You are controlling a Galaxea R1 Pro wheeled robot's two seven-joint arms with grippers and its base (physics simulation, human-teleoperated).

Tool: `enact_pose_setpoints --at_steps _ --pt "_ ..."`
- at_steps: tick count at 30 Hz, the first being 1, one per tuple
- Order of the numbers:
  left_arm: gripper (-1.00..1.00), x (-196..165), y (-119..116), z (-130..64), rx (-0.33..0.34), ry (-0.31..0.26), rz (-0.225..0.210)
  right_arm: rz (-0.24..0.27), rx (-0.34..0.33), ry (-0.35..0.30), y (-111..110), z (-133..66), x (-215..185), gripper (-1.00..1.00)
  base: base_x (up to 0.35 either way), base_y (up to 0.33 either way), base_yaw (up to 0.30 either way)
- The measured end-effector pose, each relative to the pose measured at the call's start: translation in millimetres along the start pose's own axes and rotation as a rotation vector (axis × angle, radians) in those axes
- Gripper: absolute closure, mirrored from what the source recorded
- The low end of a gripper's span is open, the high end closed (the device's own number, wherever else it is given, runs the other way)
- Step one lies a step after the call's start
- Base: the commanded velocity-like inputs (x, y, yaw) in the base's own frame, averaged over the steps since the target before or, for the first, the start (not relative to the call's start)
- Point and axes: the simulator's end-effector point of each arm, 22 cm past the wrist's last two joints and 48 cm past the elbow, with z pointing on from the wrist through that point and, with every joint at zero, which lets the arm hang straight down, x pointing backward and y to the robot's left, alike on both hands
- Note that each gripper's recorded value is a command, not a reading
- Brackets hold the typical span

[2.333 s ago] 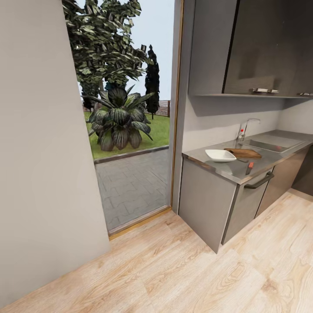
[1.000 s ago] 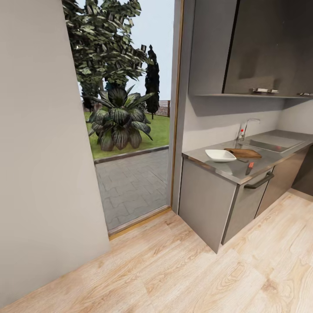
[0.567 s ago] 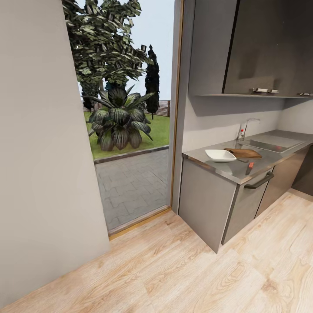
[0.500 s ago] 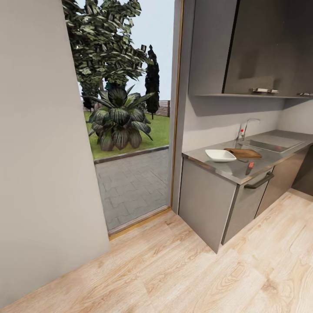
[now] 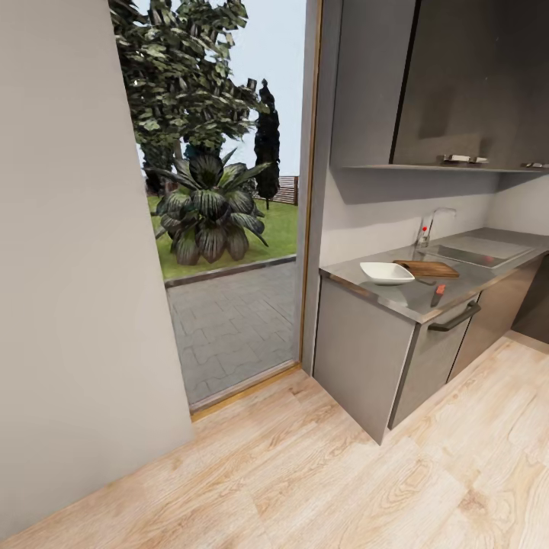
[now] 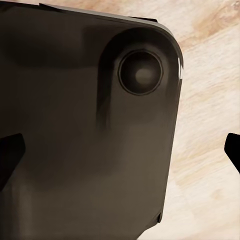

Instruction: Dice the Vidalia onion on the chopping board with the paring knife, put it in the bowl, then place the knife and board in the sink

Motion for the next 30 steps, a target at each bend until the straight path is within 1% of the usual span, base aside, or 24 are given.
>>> enact_pose_setpoints --at_steps 30 --pt "-1.00 0.0 0.0 0.0 0.000 0.000 0.000 0.000 0.000 0.000 0.2 0.0 0.0 -1.00 0.000 0.000 0.000"
